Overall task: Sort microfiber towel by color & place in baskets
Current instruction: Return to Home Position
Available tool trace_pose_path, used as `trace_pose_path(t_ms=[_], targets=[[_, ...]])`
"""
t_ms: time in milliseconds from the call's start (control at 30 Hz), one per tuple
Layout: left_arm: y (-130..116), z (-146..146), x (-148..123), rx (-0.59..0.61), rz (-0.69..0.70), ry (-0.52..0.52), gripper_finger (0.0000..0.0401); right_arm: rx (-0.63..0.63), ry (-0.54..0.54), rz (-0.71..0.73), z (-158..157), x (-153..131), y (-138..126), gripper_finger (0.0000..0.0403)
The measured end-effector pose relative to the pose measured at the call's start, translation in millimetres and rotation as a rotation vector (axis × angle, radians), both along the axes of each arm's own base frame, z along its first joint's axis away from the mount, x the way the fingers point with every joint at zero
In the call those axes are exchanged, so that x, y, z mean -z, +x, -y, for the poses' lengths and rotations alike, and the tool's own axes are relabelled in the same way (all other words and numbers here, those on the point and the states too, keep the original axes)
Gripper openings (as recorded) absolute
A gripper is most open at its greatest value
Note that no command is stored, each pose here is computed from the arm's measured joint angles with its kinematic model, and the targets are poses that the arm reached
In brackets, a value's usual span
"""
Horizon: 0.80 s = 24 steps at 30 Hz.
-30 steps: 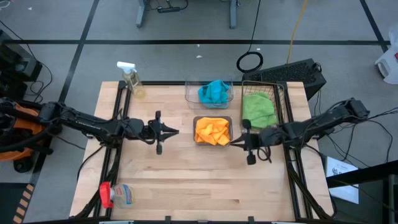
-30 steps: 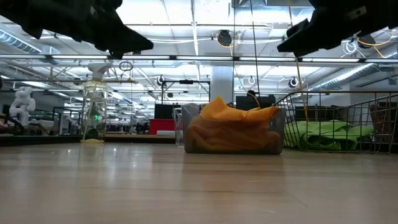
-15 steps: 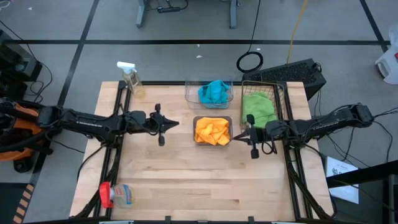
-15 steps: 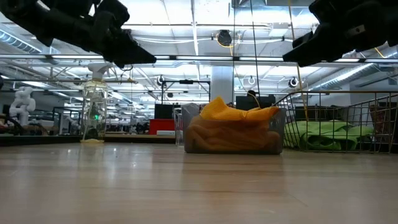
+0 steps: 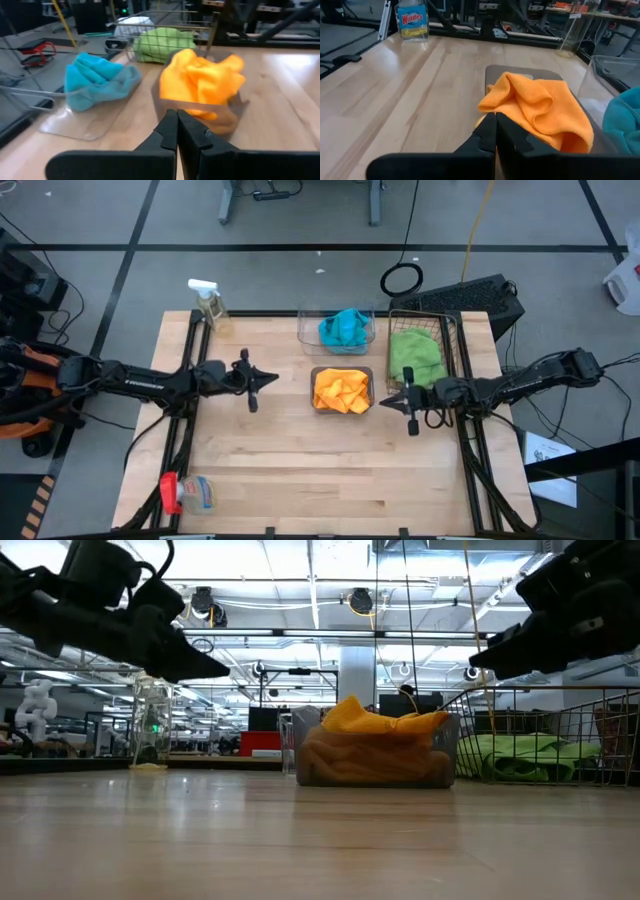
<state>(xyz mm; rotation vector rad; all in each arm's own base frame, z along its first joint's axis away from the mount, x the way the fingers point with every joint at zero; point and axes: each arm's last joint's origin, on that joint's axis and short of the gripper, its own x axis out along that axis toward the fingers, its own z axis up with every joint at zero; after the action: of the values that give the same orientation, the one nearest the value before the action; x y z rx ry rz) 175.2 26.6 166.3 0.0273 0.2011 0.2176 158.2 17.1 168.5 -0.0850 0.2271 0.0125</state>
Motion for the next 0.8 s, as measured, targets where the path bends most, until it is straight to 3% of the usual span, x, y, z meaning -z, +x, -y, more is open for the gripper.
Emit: trace_pose_path(t_ms=[500, 800], targets=[[-8, 2, 11, 0.004, 0.006, -0.079, 0.0004, -0.035, 0.072, 0.001, 0, 13, -7, 0.0000], [-7, 13, 11, -0.043, 0.006, -0.051, 0.0004, -0.033, 0.090, 0.046, 0, 16, -14, 0.0000]])
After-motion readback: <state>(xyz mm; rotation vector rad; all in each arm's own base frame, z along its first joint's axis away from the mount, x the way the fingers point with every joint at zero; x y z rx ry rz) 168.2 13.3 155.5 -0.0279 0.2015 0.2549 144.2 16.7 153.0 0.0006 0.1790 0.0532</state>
